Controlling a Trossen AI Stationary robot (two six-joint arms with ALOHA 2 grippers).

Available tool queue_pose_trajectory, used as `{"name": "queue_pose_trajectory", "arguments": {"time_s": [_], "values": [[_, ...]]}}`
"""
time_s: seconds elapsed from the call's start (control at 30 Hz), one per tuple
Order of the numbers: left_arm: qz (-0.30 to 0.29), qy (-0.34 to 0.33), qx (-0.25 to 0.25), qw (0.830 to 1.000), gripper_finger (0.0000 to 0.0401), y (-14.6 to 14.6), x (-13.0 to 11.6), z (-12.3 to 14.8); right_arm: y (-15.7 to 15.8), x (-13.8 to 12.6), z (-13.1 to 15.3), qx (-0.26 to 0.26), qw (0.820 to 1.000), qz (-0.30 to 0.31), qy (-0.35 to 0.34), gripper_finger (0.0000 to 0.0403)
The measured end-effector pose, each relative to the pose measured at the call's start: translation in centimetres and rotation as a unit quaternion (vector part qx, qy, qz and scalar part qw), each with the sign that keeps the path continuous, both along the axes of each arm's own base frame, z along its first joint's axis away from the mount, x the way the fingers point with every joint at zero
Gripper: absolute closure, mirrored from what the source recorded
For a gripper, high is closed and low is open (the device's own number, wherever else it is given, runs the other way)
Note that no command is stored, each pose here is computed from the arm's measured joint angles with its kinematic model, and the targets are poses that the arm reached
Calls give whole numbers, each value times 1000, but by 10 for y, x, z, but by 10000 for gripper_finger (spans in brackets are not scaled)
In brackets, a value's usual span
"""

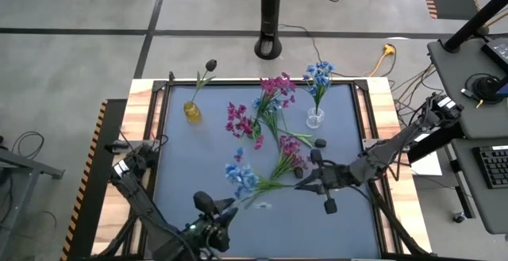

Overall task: Sort flowers into vase by color
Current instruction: Put the bottom blue flowers into the transparent vase

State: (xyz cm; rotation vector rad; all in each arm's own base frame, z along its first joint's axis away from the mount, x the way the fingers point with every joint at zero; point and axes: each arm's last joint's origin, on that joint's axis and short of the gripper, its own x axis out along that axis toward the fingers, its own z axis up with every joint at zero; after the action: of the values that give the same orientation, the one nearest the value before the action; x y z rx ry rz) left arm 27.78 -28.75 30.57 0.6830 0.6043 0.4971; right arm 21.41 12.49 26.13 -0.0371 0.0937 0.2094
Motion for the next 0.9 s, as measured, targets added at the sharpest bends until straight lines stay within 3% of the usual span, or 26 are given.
{"name": "queue_pose_trajectory", "arguments": {"time_s": [0.2, 0.33, 0.43, 0.6, 0.73, 0.9], "values": [[-19, 83, -32, 996, 287, 13, 38, -30, -4, -5, 19, -9, 998, -4, -63, 392], [-102, 139, -79, 982, 316, 18, 65, -50, -7, -11, 33, -17, 996, -8, -91, 392], [-145, 137, -90, 976, 338, 23, 77, -60, -9, -13, 36, -27, 995, -4, -101, 392], [-168, 85, -115, 975, 365, 45, 74, -59, -3, -6, 31, -26, 993, 13, -110, 392], [-189, -11, -144, 971, 373, 62, 59, -51, 5, 6, 21, -30, 992, 13, -125, 391], [-217, -194, -192, 937, 374, 78, 43, -36, 15, 22, 11, -36, 983, 3, -181, 391]]}}
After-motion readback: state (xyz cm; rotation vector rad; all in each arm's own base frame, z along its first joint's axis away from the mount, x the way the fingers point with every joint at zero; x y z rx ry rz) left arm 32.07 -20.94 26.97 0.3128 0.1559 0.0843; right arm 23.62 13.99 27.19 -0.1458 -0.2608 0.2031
